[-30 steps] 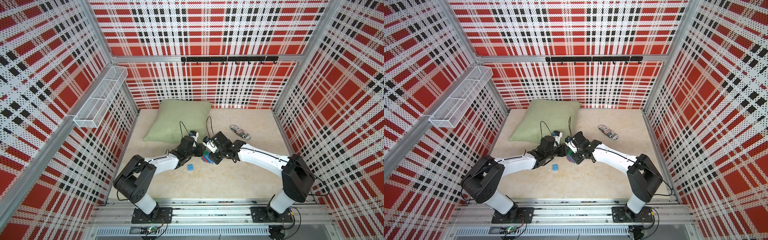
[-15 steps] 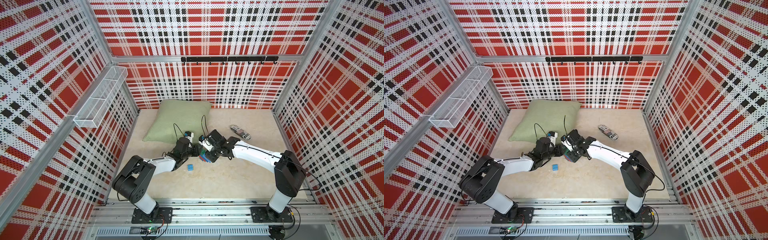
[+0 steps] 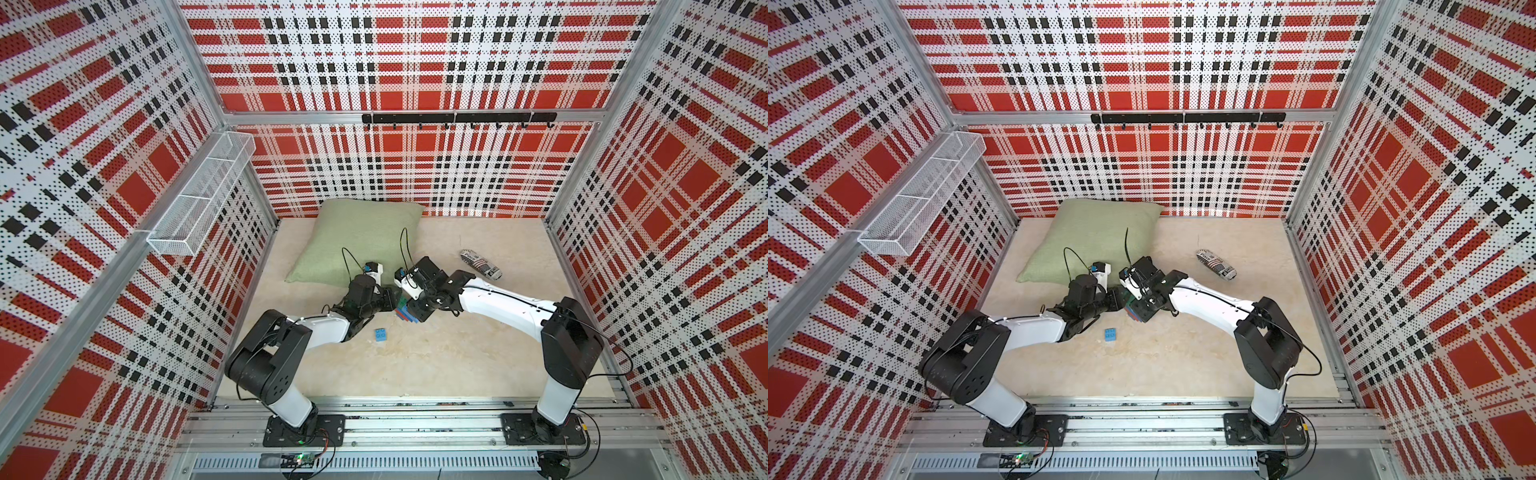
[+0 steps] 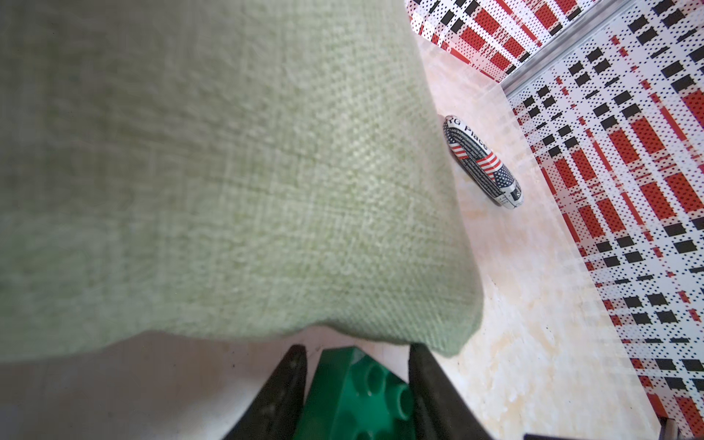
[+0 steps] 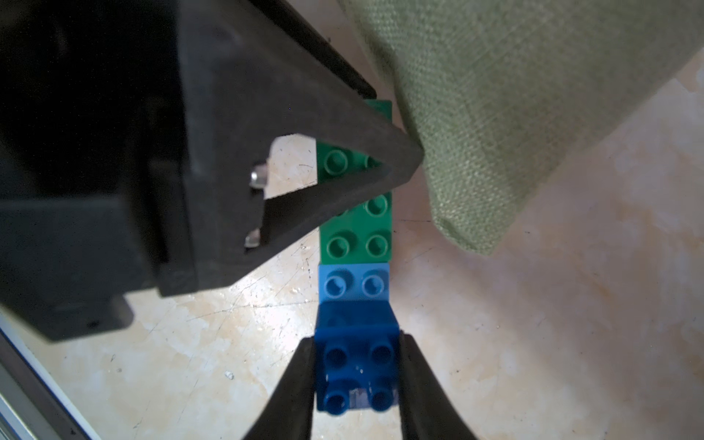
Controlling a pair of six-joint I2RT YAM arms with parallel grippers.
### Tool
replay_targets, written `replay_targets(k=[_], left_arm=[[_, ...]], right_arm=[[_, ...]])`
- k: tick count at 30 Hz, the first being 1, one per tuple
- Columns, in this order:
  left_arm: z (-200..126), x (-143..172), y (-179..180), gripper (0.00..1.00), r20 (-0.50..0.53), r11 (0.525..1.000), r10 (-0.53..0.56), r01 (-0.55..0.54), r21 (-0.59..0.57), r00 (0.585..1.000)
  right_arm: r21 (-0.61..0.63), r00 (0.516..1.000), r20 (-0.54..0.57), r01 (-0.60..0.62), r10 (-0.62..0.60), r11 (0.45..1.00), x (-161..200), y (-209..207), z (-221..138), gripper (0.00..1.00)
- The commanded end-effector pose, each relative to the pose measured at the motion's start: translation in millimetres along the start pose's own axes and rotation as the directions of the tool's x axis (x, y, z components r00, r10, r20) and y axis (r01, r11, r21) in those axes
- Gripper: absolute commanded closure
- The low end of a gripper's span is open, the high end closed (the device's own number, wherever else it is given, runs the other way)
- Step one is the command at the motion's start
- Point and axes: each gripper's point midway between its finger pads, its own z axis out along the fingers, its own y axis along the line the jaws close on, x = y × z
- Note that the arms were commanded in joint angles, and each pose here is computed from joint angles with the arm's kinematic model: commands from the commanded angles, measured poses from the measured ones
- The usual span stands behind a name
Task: Assemble a heart with lego
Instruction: Assemble the lego brick with the lego brick.
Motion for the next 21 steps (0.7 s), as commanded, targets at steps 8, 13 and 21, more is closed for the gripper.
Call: replay_targets(k=[8,13,21], left_arm=[[-0.4,54.8,18.6,0.54,-0.184,0.998,-0.042,0.033,-0.055,0.982],[2.8,55.0,-1.3,0.52,-0.188,1.000,-0.022,0.020,-0.015,0.982],[6.8,55.1,-3.8,0.52,-0.184,0.999,-0.035,0.033,-0.014,0.982]], right_arm=[[0.023,0.989,-0.137,-0.047,0.050,0.999,34.3,-5.1,10.4,0.65],[0.046,0.987,-0.156,-0.038,0.045,0.998,40.8,-10.9,-1.3,0.65],[0.058,0.991,-0.111,-0.071,0.077,0.996,32.8,-17.6,-10.2,0.64]])
